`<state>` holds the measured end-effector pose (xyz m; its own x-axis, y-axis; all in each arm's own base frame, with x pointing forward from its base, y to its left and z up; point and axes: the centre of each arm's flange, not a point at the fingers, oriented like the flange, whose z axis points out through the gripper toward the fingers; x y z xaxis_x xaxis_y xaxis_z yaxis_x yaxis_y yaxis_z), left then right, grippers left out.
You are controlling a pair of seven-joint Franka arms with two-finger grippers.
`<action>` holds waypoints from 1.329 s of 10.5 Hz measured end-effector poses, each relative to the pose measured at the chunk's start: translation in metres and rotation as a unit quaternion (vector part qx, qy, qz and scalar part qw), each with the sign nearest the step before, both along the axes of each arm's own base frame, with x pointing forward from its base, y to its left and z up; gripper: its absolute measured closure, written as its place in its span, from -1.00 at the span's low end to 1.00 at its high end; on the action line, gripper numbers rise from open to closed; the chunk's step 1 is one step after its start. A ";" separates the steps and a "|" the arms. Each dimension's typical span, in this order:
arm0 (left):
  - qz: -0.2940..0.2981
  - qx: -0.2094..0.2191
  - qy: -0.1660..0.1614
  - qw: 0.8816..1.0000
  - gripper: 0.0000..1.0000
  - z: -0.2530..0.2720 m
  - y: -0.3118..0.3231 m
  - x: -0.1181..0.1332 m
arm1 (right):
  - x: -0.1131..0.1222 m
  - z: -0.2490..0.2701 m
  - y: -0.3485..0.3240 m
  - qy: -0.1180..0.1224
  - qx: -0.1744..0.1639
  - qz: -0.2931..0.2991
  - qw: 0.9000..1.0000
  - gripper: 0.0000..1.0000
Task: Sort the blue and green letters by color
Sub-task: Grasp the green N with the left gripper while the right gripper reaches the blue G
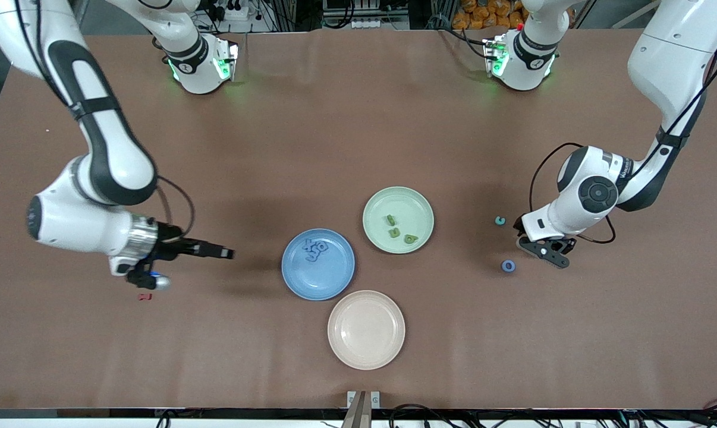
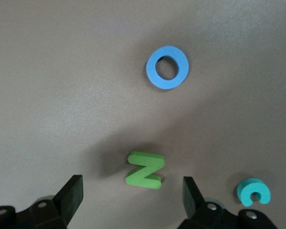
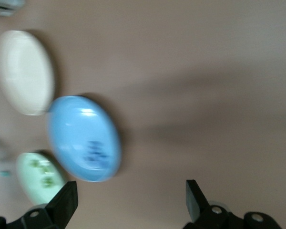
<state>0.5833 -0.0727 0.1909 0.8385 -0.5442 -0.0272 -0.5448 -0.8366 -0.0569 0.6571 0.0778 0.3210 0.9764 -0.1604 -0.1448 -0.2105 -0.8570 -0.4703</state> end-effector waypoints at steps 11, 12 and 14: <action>-0.011 -0.009 -0.014 1.000 0.32 -0.007 0.007 0.007 | -0.071 -0.126 -0.169 -0.077 -0.233 0.150 0.958 -1.00; 0.014 -0.021 -0.027 0.999 0.32 0.007 -0.001 0.014 | -0.073 -0.127 -0.178 -0.074 -0.237 0.144 0.958 -1.00; 0.073 -0.052 -0.036 0.995 0.32 0.065 -0.051 0.025 | -0.079 -0.134 -0.194 -0.064 -0.242 0.134 0.959 -1.00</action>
<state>0.6079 -0.1239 0.2563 0.9064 -0.4135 0.0861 -0.4150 -0.9098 -0.0005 0.5785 -0.1162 0.1874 0.9967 0.0810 0.0078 0.0811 -0.9966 -0.0113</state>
